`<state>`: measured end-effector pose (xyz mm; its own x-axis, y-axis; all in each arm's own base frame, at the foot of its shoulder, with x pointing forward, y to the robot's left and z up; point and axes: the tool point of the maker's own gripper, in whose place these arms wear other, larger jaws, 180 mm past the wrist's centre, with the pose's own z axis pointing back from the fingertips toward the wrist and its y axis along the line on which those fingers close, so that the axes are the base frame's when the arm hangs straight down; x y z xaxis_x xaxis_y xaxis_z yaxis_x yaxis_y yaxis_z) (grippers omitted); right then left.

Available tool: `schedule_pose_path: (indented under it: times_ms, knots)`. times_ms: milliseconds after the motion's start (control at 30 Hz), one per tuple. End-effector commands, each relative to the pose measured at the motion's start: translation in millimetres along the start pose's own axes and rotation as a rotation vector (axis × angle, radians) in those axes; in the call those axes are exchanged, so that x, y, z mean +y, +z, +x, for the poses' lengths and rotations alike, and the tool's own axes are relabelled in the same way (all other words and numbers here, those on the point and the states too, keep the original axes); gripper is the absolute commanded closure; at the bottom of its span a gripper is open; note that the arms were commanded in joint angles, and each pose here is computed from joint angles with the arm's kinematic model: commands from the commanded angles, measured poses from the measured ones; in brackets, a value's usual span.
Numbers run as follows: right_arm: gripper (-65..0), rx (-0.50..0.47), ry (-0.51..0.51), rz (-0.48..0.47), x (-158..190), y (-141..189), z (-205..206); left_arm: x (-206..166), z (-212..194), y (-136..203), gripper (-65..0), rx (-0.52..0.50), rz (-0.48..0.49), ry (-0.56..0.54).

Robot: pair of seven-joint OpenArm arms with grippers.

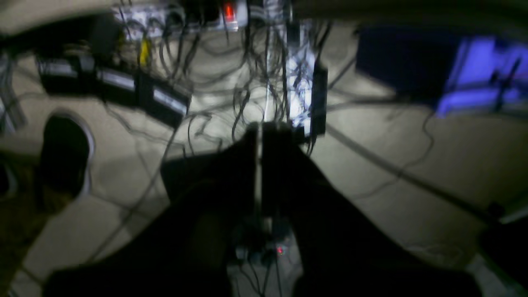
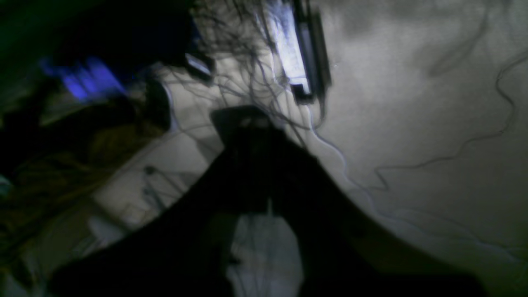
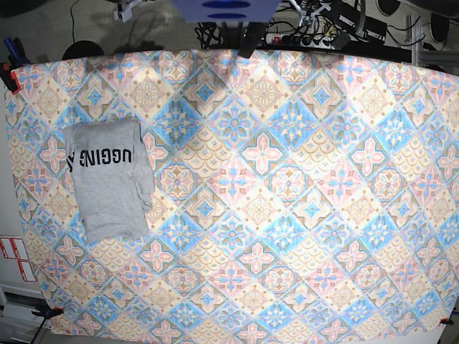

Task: Fold the T-shirt properly

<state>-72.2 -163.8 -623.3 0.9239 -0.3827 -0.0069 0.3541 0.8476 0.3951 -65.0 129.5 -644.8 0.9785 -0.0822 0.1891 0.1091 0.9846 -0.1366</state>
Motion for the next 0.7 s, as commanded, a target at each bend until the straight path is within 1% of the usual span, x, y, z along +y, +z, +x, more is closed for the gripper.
schedule_pose_path:
  times_ms: [0, 67, 167, 267, 333, 433, 500, 567, 667]
  knots:
    - [-0.7, -0.016, -0.002, 0.007, -2, 2, 4, 2, -8, 1, 0.0, 0.018, 0.0, -0.014]
    - [-0.7, -0.036, -0.013, 0.011, 0, 0, 6, -6, -6, -2, 0.0, 0.021, -0.017, -0.044]
    - [-0.7, -0.072, -0.032, -0.098, -18, 0, 7, -10, -1, -4, 0.0, 0.015, -0.028, -0.061]
    - [-0.7, -0.098, -0.067, -0.143, -9, -11, -5, -10, 8, -7, 0.0, 0.0, -0.027, -0.062]
    - [-0.8, -0.125, -0.07, -0.153, -2, -17, 3, -10, 10, -8, 0.0, -0.003, -0.027, -0.063]
    - [-0.7, -0.125, -0.093, -0.103, 30, -34, -1, -9, 11, -8, 0.0, -0.005, -0.025, -0.064]
    - [-0.7, -0.143, -0.099, -0.055, 57, -47, 12, -8, 11, -8, 0.0, -0.003, -0.024, -0.064]
    - [-0.7, -0.149, -0.107, -0.019, 79, -56, 15, -7, 11, -8, 0.0, -0.003, -0.023, -0.063]
    - [-0.7, -0.148, -0.11, -0.009, 86, -59, 14, -11, 13, -9, 0.0, -0.007, -0.028, -0.06]
